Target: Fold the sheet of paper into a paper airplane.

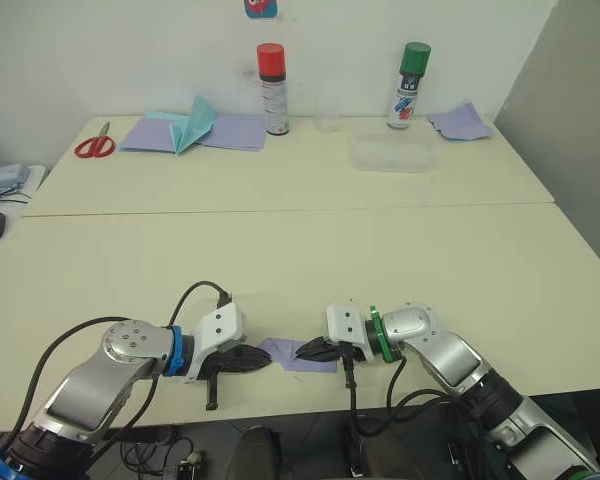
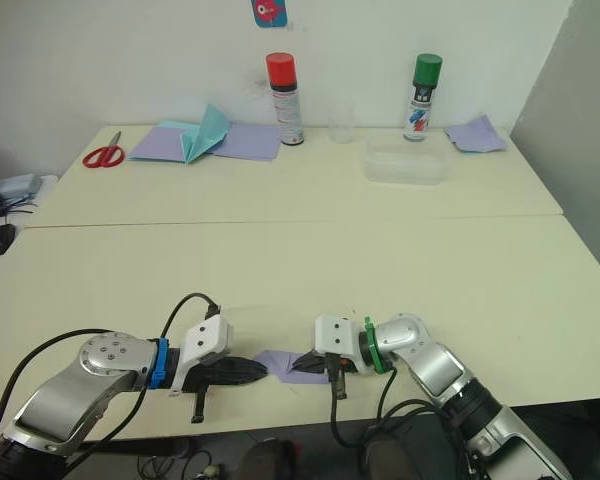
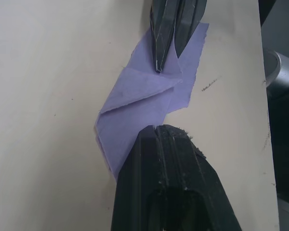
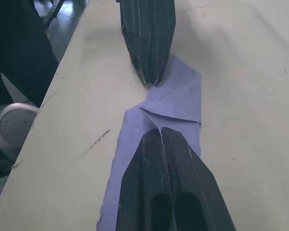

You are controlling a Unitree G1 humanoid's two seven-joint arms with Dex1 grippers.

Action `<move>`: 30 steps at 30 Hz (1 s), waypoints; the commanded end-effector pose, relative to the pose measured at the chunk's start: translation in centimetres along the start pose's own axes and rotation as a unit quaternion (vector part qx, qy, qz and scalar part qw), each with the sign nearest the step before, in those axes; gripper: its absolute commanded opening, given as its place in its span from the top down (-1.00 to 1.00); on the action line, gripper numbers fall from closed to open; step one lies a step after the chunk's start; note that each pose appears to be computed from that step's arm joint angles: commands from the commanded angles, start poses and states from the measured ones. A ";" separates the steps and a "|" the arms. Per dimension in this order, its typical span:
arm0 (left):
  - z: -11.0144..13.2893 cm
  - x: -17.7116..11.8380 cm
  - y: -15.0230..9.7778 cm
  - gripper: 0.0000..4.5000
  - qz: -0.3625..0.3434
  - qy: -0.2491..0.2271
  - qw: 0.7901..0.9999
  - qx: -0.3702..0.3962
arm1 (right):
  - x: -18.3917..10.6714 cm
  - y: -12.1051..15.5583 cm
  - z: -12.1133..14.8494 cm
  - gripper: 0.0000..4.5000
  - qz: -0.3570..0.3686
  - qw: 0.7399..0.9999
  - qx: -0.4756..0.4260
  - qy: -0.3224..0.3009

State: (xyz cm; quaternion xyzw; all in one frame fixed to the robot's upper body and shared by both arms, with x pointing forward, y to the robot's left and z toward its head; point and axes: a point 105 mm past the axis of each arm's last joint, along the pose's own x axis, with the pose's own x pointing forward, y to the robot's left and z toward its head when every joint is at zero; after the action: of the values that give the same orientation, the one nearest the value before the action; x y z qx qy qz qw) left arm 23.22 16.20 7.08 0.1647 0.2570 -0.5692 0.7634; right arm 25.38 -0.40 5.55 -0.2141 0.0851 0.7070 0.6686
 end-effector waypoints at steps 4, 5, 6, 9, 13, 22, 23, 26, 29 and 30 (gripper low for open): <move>2.9 -3.2 2.2 1.00 0.019 -0.059 0.997 -0.053 | -0.3 -0.5 -1.9 0.99 -0.014 0.999 0.020 0.040; 3.5 -3.3 2.3 1.00 0.018 -0.070 0.996 -0.056 | -0.3 -0.6 -1.9 0.99 -0.014 0.999 0.020 0.040; 4.3 -3.1 2.2 1.00 0.014 -0.086 0.995 -0.056 | -0.3 -0.6 -1.9 0.99 -0.014 0.999 0.020 0.040; 5.4 -1.7 1.4 1.00 -0.005 -0.100 0.994 -0.042 | -0.4 -0.7 -1.9 0.99 -0.017 0.999 0.020 0.040; 4.6 0.7 1.1 1.00 0.001 -0.085 0.996 -0.015 | -0.4 -0.8 -1.8 0.99 -0.020 0.999 0.020 0.040; 1.4 3.7 1.9 1.00 0.024 -0.036 0.999 0.005 | -0.7 -0.6 -1.7 0.99 -0.016 0.999 0.025 0.042; 1.1 3.9 1.8 1.00 0.020 -0.029 0.999 0.005 | -0.7 -0.6 -1.7 0.99 -0.013 0.999 0.024 0.042; -0.1 4.0 1.4 1.00 0.005 -0.009 1.000 -0.001 | -0.7 -0.5 -1.5 0.99 -0.008 0.999 0.025 0.039; -0.9 3.9 0.8 1.00 -0.012 0.009 1.000 0.002 | -1.0 -0.3 -0.9 0.73 0.008 0.999 0.031 0.032; -1.2 3.8 0.7 1.00 -0.014 0.014 1.000 0.006 | -1.2 -0.3 -0.7 0.60 0.014 0.999 0.030 0.031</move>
State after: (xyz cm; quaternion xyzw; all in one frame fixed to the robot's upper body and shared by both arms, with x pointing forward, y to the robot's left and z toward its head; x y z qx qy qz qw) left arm 25.80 13.16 6.18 0.1657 0.2146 -0.5755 0.7715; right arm 25.72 -0.91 5.51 -0.2094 0.1139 0.7070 0.6658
